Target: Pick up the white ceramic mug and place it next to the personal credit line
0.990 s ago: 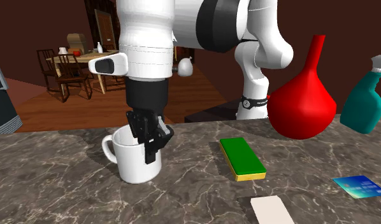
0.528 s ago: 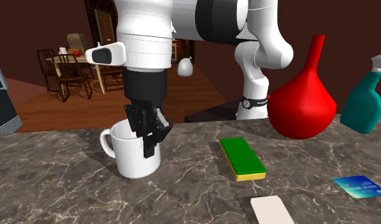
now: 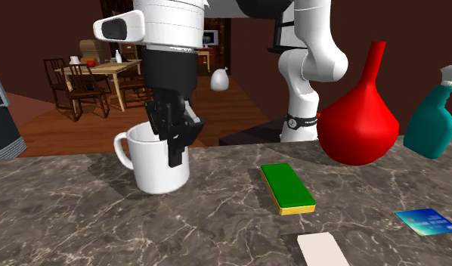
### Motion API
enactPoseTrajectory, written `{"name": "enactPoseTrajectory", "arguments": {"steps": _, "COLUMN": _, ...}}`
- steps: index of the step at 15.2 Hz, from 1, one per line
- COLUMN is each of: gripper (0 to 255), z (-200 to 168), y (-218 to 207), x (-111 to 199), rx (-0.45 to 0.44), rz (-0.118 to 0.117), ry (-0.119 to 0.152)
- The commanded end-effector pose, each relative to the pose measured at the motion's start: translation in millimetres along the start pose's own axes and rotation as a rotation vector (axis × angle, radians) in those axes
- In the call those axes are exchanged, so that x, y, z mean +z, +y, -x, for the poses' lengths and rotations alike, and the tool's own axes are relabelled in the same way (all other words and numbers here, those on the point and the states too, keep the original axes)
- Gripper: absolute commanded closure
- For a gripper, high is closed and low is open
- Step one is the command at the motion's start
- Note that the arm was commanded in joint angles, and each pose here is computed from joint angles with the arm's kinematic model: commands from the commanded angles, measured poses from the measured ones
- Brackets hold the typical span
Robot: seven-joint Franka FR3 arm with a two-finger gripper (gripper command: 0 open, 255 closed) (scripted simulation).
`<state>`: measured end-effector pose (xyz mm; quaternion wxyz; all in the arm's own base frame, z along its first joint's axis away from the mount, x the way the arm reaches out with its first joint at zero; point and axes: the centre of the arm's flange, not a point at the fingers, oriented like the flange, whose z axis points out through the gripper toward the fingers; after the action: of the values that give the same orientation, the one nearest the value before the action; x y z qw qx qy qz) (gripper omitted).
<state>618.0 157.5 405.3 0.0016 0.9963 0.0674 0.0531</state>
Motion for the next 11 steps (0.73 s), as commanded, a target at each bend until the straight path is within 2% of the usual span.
{"name": "enactPoseTrajectory", "arguments": {"steps": 1, "gripper": 255, "z": -2, "y": 0, "x": -11, "rx": 0.000, "rz": 0.000, "ry": 0.000}}
{"name": "enactPoseTrajectory", "arguments": {"steps": 11, "gripper": 255, "z": -7, "y": 1, "x": -63, "rx": 0.000, "rz": 0.000, "ry": 0.000}}
